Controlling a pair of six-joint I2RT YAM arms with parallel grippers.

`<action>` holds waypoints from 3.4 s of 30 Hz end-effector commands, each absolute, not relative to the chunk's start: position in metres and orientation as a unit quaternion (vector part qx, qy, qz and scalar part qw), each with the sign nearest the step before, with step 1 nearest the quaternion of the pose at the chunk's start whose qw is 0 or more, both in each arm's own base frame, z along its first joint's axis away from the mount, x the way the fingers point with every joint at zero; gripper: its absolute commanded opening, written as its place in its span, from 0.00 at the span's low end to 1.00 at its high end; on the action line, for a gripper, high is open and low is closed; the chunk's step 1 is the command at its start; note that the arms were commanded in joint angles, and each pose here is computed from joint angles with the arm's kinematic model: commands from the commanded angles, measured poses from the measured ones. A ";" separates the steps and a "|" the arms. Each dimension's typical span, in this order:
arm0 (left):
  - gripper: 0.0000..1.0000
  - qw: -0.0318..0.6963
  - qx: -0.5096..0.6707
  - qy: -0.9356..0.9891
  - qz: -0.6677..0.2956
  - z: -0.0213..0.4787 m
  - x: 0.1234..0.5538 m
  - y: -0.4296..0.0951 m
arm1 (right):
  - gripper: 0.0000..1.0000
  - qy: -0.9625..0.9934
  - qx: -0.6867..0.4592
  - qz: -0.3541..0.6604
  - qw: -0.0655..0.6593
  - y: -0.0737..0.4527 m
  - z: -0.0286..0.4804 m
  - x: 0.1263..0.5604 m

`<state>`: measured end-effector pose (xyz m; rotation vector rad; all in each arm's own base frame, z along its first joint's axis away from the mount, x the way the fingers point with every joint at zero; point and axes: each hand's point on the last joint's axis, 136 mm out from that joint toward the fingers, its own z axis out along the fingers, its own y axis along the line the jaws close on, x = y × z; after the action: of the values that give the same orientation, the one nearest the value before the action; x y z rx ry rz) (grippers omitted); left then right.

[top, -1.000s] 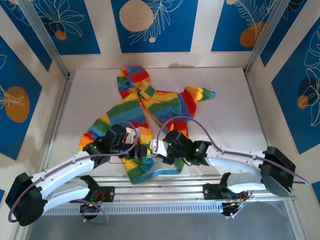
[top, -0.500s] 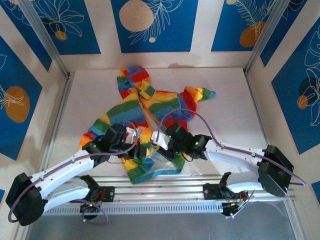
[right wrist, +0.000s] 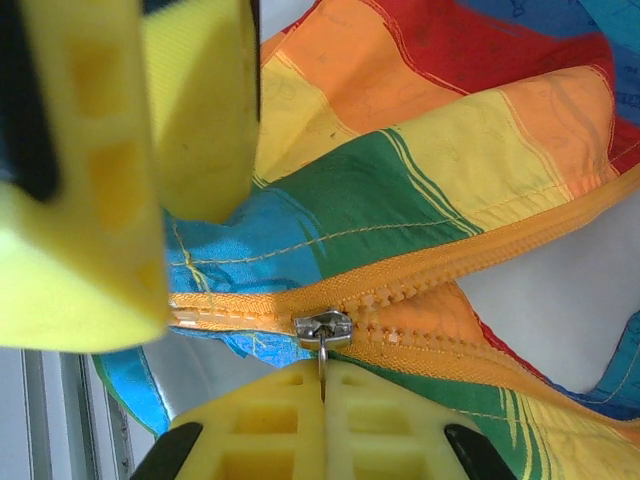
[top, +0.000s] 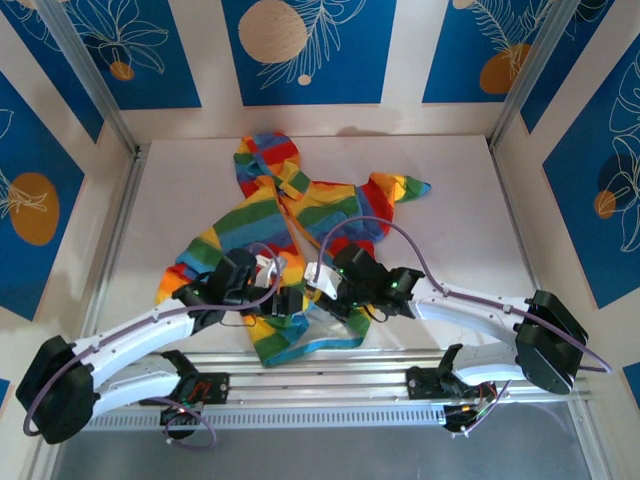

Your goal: Zip up the jacket

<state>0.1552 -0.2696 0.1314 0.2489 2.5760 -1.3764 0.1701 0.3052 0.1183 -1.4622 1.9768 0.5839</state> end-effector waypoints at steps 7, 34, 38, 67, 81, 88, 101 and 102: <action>0.30 0.090 0.090 0.868 -0.480 0.128 0.157 -0.279 | 0.00 0.756 -0.537 0.230 0.293 0.313 0.125 0.176; 0.00 0.108 0.066 0.890 -0.439 0.115 0.140 -0.244 | 0.00 0.842 -0.407 0.169 0.311 0.335 0.122 0.280; 0.00 0.113 0.063 0.888 -0.442 0.117 0.140 -0.242 | 0.00 0.844 -0.399 0.165 0.319 0.338 0.124 0.298; 0.00 0.104 0.039 0.898 -0.427 0.098 0.144 -0.240 | 0.00 0.857 -0.359 0.150 0.339 0.325 0.123 0.445; 0.00 0.095 0.014 0.895 -0.436 0.086 0.144 -0.242 | 0.00 0.857 -0.346 0.162 0.346 0.338 0.118 0.519; 0.00 0.085 0.010 0.894 -0.441 0.085 0.140 -0.242 | 0.00 0.861 -0.337 0.171 0.341 0.344 0.110 0.549; 0.00 0.065 0.001 0.888 -0.455 0.081 0.129 -0.241 | 0.00 0.854 -0.310 0.178 0.379 0.337 0.118 0.592; 0.00 0.063 0.001 0.888 -0.455 0.080 0.128 -0.240 | 0.00 0.852 -0.306 0.177 0.385 0.335 0.120 0.595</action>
<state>0.1539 -0.2380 0.0852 -0.0398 2.5954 -1.2882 0.5509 0.3585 0.0871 -0.9115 2.2817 0.5139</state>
